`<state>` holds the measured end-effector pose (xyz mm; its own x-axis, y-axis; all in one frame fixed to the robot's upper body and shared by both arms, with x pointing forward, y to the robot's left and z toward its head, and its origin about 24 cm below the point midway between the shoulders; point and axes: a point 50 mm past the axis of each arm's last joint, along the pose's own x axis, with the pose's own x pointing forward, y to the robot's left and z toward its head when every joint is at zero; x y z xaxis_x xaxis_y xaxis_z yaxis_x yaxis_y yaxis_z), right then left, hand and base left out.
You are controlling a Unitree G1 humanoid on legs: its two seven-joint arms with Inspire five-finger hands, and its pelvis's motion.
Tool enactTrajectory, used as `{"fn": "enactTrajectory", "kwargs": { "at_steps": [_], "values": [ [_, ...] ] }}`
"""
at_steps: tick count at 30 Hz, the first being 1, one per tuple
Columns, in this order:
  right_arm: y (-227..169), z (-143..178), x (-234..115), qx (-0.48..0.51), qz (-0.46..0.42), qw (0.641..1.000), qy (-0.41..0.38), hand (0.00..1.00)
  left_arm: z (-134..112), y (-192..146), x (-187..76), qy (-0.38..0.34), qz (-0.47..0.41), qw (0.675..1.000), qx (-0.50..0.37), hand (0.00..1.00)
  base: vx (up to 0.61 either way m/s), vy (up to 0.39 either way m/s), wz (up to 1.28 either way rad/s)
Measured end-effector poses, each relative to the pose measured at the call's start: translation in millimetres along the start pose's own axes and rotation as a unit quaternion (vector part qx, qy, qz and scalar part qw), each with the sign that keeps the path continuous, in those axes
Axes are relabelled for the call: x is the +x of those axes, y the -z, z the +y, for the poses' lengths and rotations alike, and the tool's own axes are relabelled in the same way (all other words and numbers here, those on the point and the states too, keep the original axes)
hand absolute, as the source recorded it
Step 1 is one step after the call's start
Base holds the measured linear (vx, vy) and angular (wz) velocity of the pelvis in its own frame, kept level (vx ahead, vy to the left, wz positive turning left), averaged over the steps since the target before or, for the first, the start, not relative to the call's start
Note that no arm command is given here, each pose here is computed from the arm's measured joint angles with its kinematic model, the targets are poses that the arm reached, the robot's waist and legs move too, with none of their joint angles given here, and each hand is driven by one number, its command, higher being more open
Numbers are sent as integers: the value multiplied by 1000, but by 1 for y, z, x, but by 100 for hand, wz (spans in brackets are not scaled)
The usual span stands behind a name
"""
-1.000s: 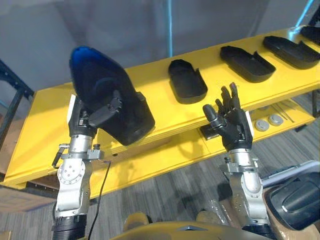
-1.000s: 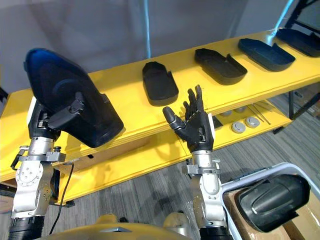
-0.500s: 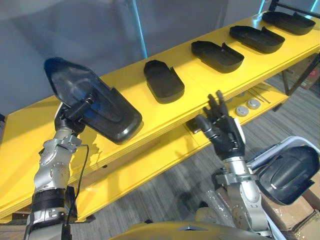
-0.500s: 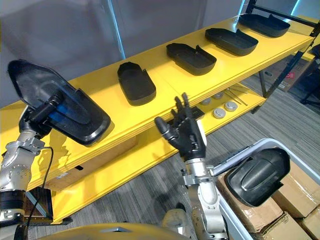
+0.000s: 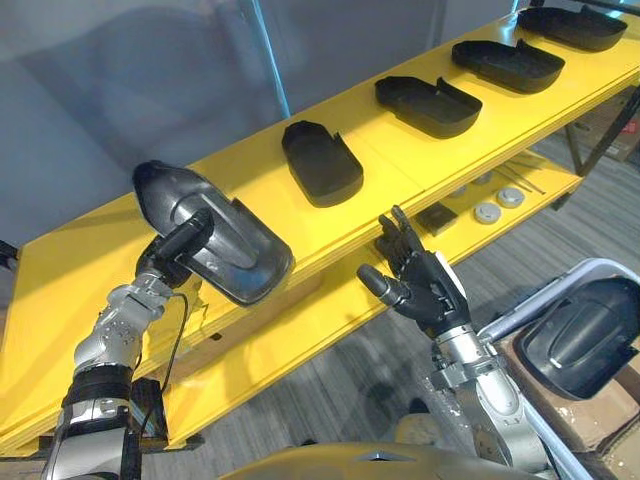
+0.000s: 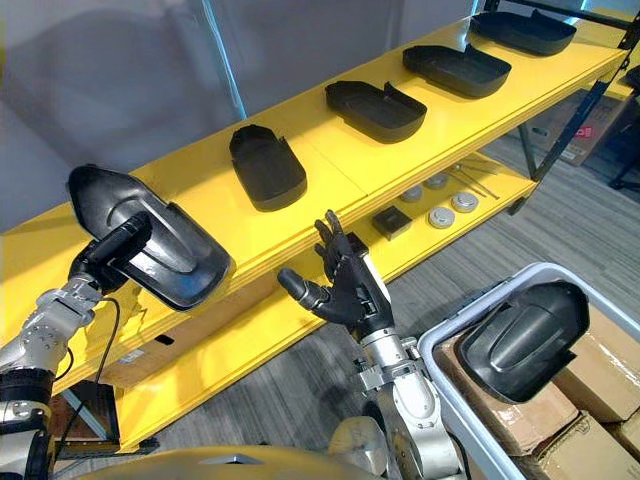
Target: Walk over and take three plastic housings, then place them on the shelf
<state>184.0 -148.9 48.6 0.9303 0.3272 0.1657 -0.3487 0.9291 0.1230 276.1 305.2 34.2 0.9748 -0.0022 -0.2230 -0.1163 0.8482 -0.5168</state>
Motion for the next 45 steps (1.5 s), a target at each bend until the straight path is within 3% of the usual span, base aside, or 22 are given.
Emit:
{"fn": "enactTrajectory", "kwargs": {
  "at_steps": [12, 23, 29, 35, 41, 42, 45],
  "values": [
    [3, 12, 4, 3, 16, 999, -44, 100, -5, 4, 7, 0, 27, 1000, 12, 0, -33, 4, 12],
    [-19, 26, 17, 3, -34, 997, -74, 100, -18, -11, 19, -12, 2, 1000, 7, 0, -54, -17, 2],
    [-18, 25, 15, -4, -24, 996, -81, 100, -20, -22, 23, -53, -39, 995, -79, 0, -33, -8, -9],
    [-15, 30, 14, 2, -19, 996, -90, 100, -15, -42, 22, -110, -117, 970, -184, 0, 49, -12, -3],
    [-15, 31, 14, 2, -19, 996, -90, 100, -11, -48, 19, -114, -153, 942, -277, 0, 29, -12, -4],
    [-15, 30, 13, 2, -18, 996, -90, 100, -11, -47, 19, -115, -152, 942, -277, 100, 0, 0, 0],
    [-14, 30, 12, 3, -15, 996, -89, 100, -11, -44, 19, -119, -147, 940, -282, 100, -9, -1, -2]
  ]
}}
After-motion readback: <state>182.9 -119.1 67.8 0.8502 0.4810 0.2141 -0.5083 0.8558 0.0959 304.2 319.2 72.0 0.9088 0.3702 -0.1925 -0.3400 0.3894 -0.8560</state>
